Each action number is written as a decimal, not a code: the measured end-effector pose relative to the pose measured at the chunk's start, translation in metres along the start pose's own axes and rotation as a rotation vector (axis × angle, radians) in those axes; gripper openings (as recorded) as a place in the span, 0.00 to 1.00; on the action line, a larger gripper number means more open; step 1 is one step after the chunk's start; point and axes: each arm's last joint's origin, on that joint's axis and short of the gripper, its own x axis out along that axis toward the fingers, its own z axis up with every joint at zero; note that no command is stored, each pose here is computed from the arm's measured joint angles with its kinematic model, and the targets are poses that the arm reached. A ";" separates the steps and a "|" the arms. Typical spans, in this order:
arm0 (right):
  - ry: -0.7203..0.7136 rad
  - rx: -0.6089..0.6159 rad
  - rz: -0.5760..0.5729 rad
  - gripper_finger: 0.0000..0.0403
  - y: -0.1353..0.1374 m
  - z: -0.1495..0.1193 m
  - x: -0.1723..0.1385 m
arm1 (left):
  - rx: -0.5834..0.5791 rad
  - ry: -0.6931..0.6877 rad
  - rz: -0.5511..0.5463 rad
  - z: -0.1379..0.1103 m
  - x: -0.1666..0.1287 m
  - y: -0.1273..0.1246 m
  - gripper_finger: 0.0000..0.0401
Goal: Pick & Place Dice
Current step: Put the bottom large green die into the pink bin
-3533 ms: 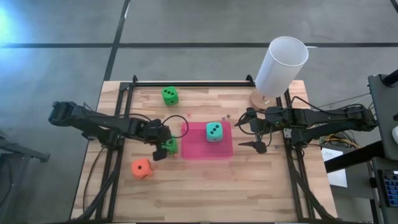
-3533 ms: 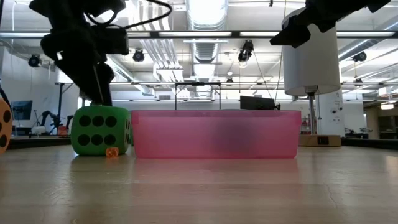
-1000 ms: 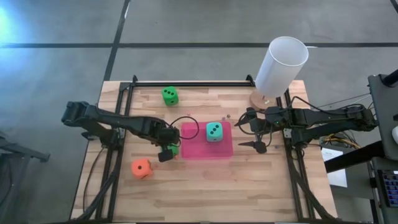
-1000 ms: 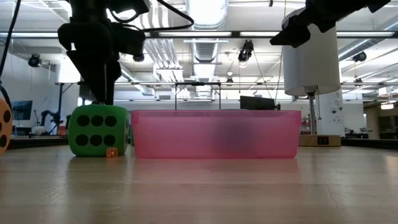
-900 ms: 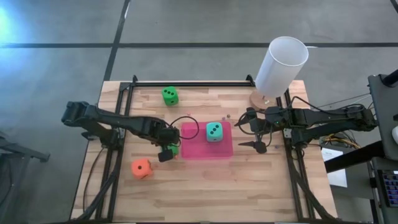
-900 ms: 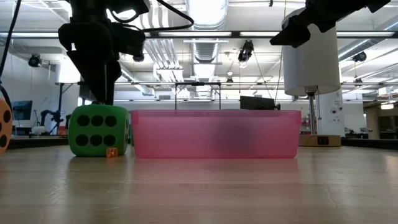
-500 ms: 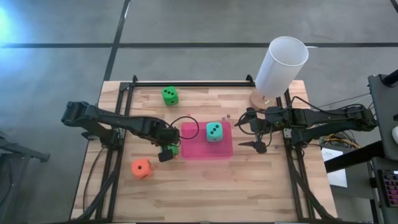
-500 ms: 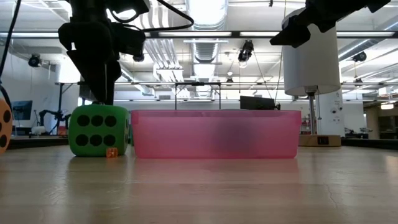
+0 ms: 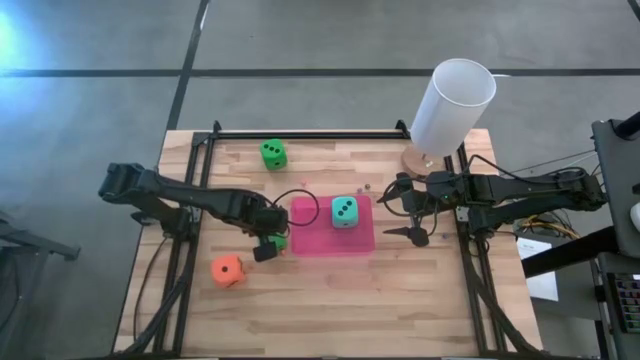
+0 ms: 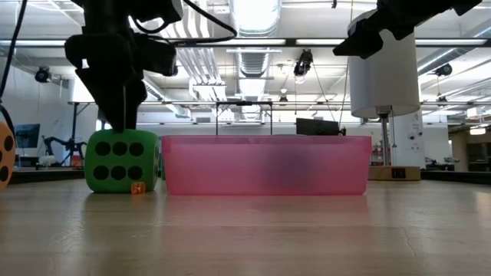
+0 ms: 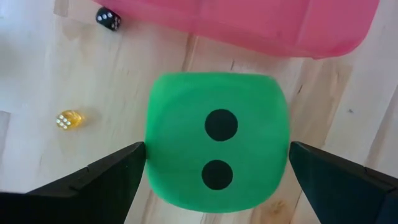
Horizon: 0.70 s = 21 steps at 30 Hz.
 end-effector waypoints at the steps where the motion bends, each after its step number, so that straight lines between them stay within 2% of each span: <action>1: 0.000 0.001 0.000 0.99 0.000 0.000 0.000 | 0.001 0.000 -0.002 -0.001 0.001 0.000 1.00; 13: 0.000 0.001 0.000 0.99 0.000 0.000 0.000 | 0.002 -0.001 -0.014 -0.002 0.004 0.000 1.00; 21: 0.000 0.002 0.000 0.99 0.000 0.000 0.000 | -0.002 -0.026 -0.025 -0.006 0.016 0.001 1.00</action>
